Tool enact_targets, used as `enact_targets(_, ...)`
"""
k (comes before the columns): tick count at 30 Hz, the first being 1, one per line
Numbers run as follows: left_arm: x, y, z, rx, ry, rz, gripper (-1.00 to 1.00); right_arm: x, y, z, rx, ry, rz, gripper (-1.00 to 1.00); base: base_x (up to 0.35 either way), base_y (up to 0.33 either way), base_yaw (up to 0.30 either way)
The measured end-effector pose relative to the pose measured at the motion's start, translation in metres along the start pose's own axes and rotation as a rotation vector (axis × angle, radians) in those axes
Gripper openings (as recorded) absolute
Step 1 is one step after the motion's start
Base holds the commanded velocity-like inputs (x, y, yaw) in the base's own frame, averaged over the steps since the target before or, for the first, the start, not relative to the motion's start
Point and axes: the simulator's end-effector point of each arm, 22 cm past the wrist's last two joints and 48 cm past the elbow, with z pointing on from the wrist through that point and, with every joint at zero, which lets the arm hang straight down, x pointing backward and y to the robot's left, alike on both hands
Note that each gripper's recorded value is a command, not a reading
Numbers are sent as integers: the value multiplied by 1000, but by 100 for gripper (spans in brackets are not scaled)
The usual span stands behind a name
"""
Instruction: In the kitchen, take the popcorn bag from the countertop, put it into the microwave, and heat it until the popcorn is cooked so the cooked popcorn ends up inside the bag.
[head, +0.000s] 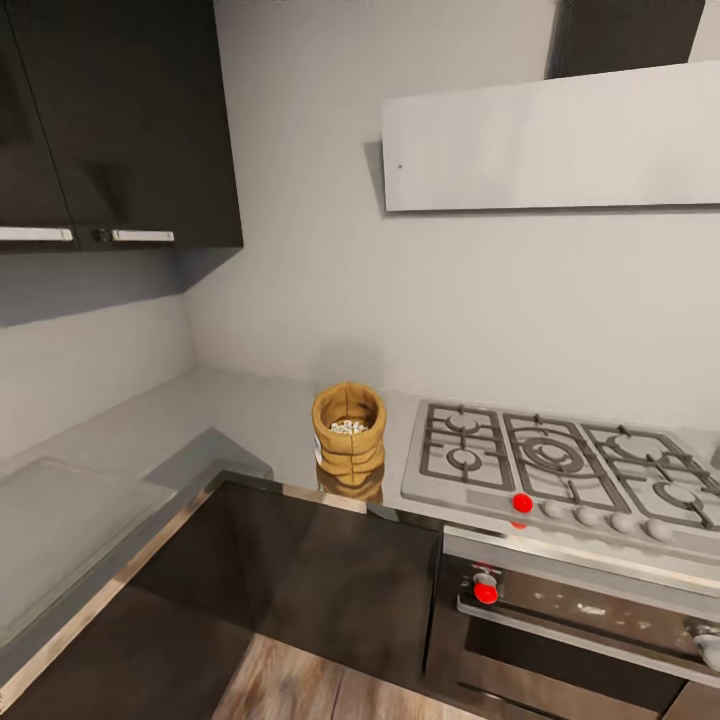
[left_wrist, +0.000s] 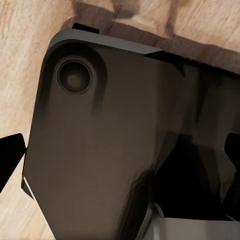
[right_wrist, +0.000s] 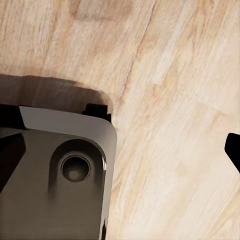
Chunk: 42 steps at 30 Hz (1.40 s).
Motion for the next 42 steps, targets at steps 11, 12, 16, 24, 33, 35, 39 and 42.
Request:
enact_targets(11, 3, 1, 0, -1, 8, 0, 100, 3, -1, 0, 3, 9, 12, 100, 0, 0, 0)
enact_targets(12, 3, 1, 0, -1, 9, 0, 100, 4, 0, 1, 2, 10, 12, 100, 0, 0, 0)
enact_targets(16, 6, 2, 0, -3, 15, -1, 100, 6, -1, 1, 4, 17, 14, 100, 0, 0, 0)
enact_targets(24, 10, 3, 0, -7, 27, -1, 100, 11, 0, 2, 2, 29, 14, 100, 0, 0, 0)
enact_targets(33, 16, 4, 0, -6, 42, -1, 100, 17, 0, 2, 1, 43, 13, 100, 0, 0, 0)
enact_targets(35, 18, 5, 0, -6, 47, -1, 100, 18, 1, 3, 0, 46, 13, 100, 0, 0, 0)
enact_targets(39, 21, 7, 0, -9, 55, 0, 100, 21, 2, 3, -1, 52, 13, 100, 0, 0, 0)
enact_targets(42, 24, 8, 0, -10, 64, 0, 100, 22, 2, 3, -2, 56, 12, 100, 0, 0, 0)
